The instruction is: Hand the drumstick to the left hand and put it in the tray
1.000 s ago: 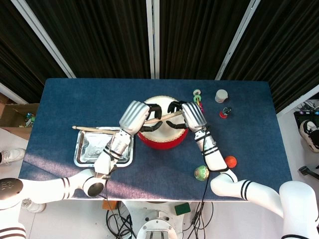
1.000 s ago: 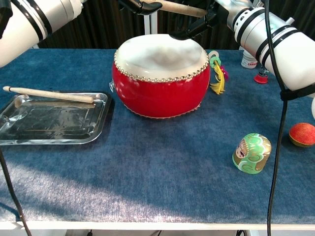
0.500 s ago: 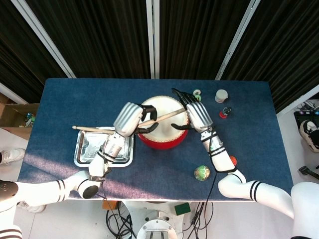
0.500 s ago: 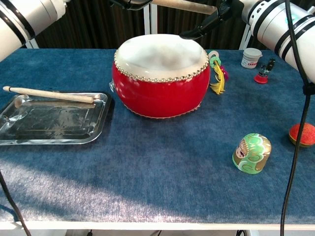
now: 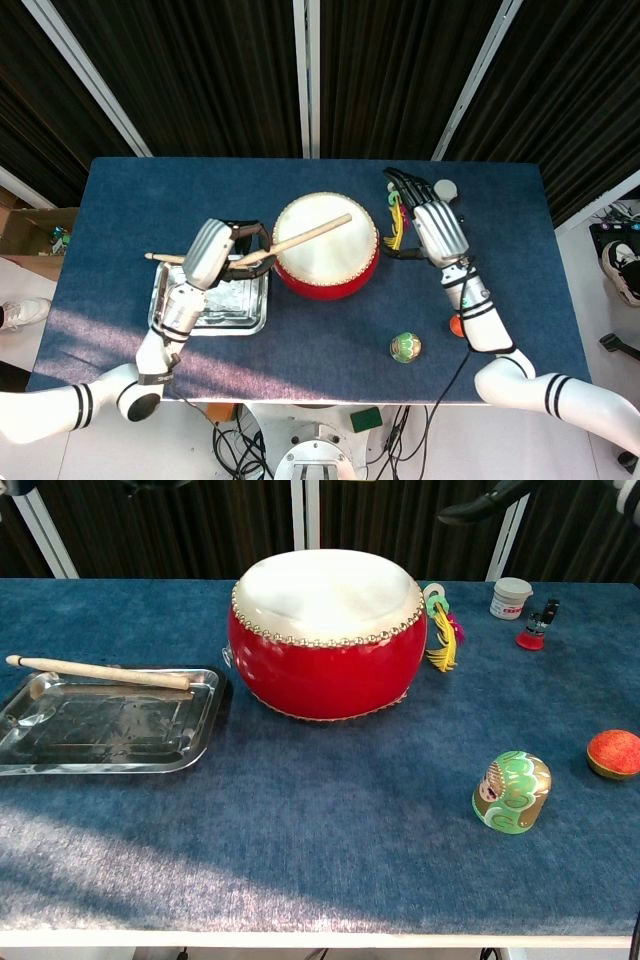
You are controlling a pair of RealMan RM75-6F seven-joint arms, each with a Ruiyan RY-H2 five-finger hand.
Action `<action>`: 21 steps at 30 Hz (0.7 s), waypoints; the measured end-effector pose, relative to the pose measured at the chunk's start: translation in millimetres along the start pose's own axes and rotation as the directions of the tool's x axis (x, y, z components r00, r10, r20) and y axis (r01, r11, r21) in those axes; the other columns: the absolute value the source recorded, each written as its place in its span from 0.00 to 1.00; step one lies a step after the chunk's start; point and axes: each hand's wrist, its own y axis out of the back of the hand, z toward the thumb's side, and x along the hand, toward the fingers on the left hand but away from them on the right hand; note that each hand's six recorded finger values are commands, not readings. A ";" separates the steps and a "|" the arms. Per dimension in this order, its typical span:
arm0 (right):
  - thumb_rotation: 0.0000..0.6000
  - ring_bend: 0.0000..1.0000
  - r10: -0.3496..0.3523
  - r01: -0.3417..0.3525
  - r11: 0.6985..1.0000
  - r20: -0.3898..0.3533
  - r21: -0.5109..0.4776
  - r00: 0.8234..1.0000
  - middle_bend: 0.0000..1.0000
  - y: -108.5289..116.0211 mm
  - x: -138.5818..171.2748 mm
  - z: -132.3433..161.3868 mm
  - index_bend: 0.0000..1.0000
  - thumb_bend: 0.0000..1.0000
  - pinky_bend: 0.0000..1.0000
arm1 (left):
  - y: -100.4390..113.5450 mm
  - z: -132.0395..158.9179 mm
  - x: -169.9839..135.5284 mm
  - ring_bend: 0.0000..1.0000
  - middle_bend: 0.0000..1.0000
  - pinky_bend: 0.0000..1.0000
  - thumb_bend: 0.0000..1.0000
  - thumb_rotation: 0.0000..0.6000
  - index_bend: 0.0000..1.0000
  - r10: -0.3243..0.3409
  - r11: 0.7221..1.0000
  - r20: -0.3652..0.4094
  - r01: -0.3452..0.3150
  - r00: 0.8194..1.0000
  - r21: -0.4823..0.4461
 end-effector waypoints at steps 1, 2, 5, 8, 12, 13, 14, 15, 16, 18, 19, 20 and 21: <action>1.00 0.06 -0.005 0.005 1.000 0.003 0.005 1.000 0.07 5.0 3.8 -2.7 0.00 0.00 0.15 | 6.4 -5.8 -9.5 0.74 0.73 0.74 0.48 1.00 0.70 -0.001 1.000 -0.012 0.001 1.000 -0.006; 1.00 0.06 -0.011 0.011 1.000 0.008 0.012 1.000 0.07 11.6 9.1 -6.6 0.00 0.00 0.14 | 11.1 -10.4 -17.3 0.74 0.73 0.74 0.48 1.00 0.70 -0.004 1.000 -0.022 0.004 1.000 -0.005; 1.00 0.06 -0.031 0.030 0.999 0.025 0.029 0.999 0.08 28.5 23.7 -17.0 0.00 0.00 0.14 | 25.5 -26.6 -45.3 0.74 0.72 0.74 0.48 1.00 0.70 -0.026 0.999 -0.061 0.027 0.998 0.019; 1.00 0.06 -0.049 0.047 0.998 0.043 0.036 0.998 0.09 43.1 38.9 -26.5 0.00 0.00 0.15 | 39.3 -43.9 -74.5 0.74 0.72 0.73 0.48 1.00 0.70 -0.050 0.998 -0.114 0.055 0.992 0.044; 1.00 0.06 -0.069 0.069 0.998 0.054 0.001 0.996 0.10 53.8 52.7 -30.6 0.00 0.00 0.15 | 52.6 -65.6 -108.1 0.73 0.72 0.72 0.48 1.00 0.70 -0.080 0.994 -0.186 0.092 0.979 0.056; 1.00 0.06 -0.074 0.074 0.997 0.055 -0.005 0.996 0.10 56.3 56.0 -31.6 0.00 0.00 0.15 | 54.9 -72.0 -117.1 0.73 0.72 0.71 0.49 1.00 0.70 -0.092 0.993 -0.206 0.106 0.974 0.055; 1.00 0.06 -0.080 0.080 0.997 0.056 -0.008 0.995 0.10 59.7 60.1 -33.0 0.00 0.00 0.15 | 56.5 -76.7 -123.1 0.73 0.72 0.71 0.49 1.00 0.70 -0.104 0.991 -0.220 0.119 0.970 0.055; 1.00 0.06 -0.083 0.083 0.997 0.057 -0.007 0.995 0.10 61.8 62.6 -34.0 0.00 0.00 0.15 | 58.0 -81.6 -129.3 0.73 0.72 0.71 0.49 1.00 0.70 -0.116 0.990 -0.236 0.133 0.965 0.056; 1.00 0.06 -0.085 0.086 0.996 0.058 -0.007 0.995 0.10 63.7 64.7 -35.1 0.00 0.00 0.15 | 59.7 -88.3 -137.2 0.73 0.72 0.71 0.48 1.00 0.70 -0.132 0.987 -0.257 0.152 0.957 0.058; 1.00 0.07 -0.093 0.093 0.996 0.062 -0.008 0.994 0.10 66.7 68.7 -36.8 0.00 0.00 0.15 | 61.3 -96.7 -146.6 0.72 0.72 0.70 0.48 1.00 0.70 -0.149 0.984 -0.284 0.171 0.947 0.055; 1.00 0.07 -0.094 0.095 0.995 0.063 -0.009 0.994 0.10 67.3 69.7 -37.2 0.00 0.00 0.16 | 60.7 -101.4 -150.9 0.72 0.72 0.70 0.48 1.00 0.70 -0.158 0.983 -0.298 0.180 0.941 0.046; 1.00 0.07 -0.098 0.099 0.995 0.065 -0.011 0.993 0.10 68.3 71.5 -38.1 0.00 0.00 0.16 | 59.0 -104.6 -153.3 0.72 0.72 0.70 0.48 1.00 0.70 -0.166 0.982 -0.307 0.187 0.937 0.038; 1.00 0.07 -0.101 0.102 0.995 0.067 -0.013 0.993 0.10 68.9 73.0 -38.9 0.00 0.00 0.16 | 56.6 -107.6 -155.0 0.71 0.72 0.70 0.48 1.00 0.70 -0.173 0.981 -0.314 0.192 0.934 0.030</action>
